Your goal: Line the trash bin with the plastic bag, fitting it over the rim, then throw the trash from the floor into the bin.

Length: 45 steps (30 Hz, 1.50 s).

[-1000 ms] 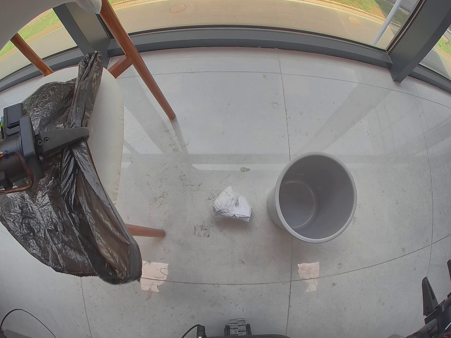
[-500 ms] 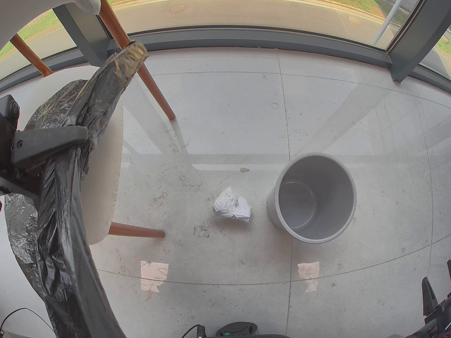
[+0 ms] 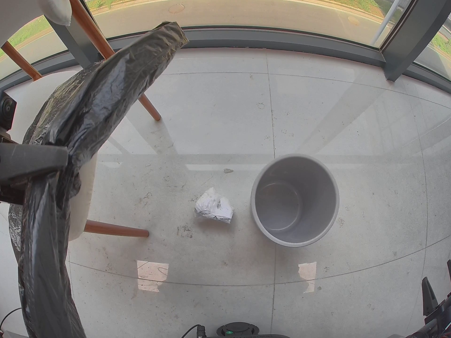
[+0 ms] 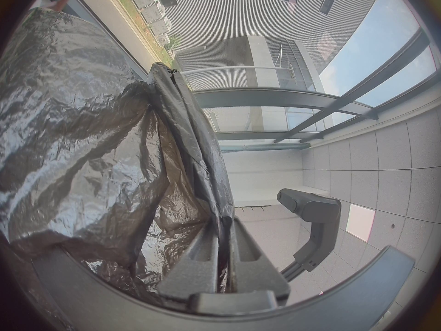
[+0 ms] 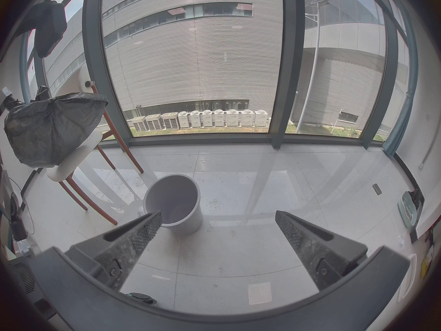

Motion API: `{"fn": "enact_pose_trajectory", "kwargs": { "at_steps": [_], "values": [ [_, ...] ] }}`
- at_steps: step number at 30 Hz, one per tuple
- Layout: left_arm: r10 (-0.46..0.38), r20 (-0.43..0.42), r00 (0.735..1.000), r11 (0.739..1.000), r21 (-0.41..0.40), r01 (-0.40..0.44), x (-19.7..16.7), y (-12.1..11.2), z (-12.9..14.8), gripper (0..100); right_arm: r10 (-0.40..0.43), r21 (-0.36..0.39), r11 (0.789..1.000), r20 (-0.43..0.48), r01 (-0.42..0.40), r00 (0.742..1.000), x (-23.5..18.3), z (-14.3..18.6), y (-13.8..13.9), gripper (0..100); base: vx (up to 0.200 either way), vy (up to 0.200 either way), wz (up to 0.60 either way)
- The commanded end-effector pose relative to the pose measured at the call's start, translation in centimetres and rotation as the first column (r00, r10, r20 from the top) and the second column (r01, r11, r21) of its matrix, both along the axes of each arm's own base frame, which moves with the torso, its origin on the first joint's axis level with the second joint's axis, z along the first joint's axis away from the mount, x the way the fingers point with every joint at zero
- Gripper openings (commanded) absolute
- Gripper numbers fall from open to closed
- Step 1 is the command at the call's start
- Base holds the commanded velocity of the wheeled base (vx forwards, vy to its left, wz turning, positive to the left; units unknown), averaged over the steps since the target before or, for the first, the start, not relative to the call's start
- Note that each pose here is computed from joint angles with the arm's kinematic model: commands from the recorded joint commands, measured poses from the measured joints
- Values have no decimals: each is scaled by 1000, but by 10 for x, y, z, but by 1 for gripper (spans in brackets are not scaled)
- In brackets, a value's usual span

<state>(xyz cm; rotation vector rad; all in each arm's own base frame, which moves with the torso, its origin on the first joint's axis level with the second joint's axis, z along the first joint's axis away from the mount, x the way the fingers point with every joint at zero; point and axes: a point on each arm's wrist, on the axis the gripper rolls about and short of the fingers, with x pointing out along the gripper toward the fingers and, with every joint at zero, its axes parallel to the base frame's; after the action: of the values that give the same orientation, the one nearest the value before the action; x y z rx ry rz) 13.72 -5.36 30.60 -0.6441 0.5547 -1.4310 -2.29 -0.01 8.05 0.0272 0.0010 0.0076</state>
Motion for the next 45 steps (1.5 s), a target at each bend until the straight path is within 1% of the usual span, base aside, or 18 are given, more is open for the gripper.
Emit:
{"fn": "enact_pose_trajectory", "kwargs": {
  "at_steps": [1,2,3,5,9,10,11,12,14,19,23,27,29,30,34,36,39,45],
  "values": [
    [-82,-18,996,997,7,83,7,-10,-1,0,2,0,1000,-11,-2,1000,1,-5,0,100,0,-200,0],
    [-90,-18,996,996,7,90,7,-11,0,0,2,0,1000,-11,-2,1000,1,-5,0,100,0,-200,0],
    [-125,-25,992,992,10,125,8,-15,-1,0,2,0,1000,-11,-2,1000,1,-5,0,100,0,-200,0],
    [-166,-43,985,986,15,166,13,-21,-4,0,2,0,1000,-11,-2,1000,1,-5,0,100,0,-200,0],
    [-207,-58,977,978,19,209,22,-29,-6,0,2,0,1000,-11,-2,1000,1,-5,0,100,0,-200,0],
    [-234,-58,970,972,18,236,23,-35,-7,0,2,0,1000,-11,-2,1000,1,-5,0,100,0,-200,0],
    [-234,-58,970,972,18,236,23,-35,-7,0,2,0,1000,-11,-2,1000,1,-5,0,100,0,-200,0],
    [-260,-57,964,965,17,261,26,-41,-9,0,2,0,1000,-11,-2,1000,1,-5,0,100,0,-200,0],
    [-261,-54,964,965,17,262,26,-41,-9,0,0,0,1000,-11,0,1000,1,-5,0,100,0,-200,0],
    [-263,-36,964,965,14,264,46,-50,-13,0,2,0,1000,-11,-2,1000,1,-5,0,100,0,-200,0],
    [-256,-24,966,967,12,256,53,-52,-16,0,2,0,1000,-11,-2,1000,1,-5,0,100,0,0,0],
    [-206,-8,978,978,12,206,69,-46,-23,0,2,0,1000,-11,-2,1000,1,-5,0,100,0,0,0],
    [-197,2,980,980,11,197,74,-46,-25,0,2,0,1000,-11,-2,1000,1,-5,0,100,0,0,0],
    [-196,24,980,981,8,196,79,-47,-26,0,2,0,1000,-11,-2,1000,1,-5,0,100,0,0,0],
    [-176,42,984,984,5,176,91,-45,-38,0,2,0,1000,-11,-2,1000,1,-5,0,100,0,0,0],
    [-171,48,984,985,4,171,92,-45,-42,0,2,0,1000,-11,-2,1000,1,-5,0,100,0,0,0],
    [-170,37,985,985,5,170,95,-45,-58,0,2,0,1000,-11,-2,1000,1,-5,0,100,0,0,0],
    [-167,37,985,986,5,167,93,-43,-66,0,2,0,1000,-11,-2,1000,1,-5,0,100,0,0,0]
  ]
}}
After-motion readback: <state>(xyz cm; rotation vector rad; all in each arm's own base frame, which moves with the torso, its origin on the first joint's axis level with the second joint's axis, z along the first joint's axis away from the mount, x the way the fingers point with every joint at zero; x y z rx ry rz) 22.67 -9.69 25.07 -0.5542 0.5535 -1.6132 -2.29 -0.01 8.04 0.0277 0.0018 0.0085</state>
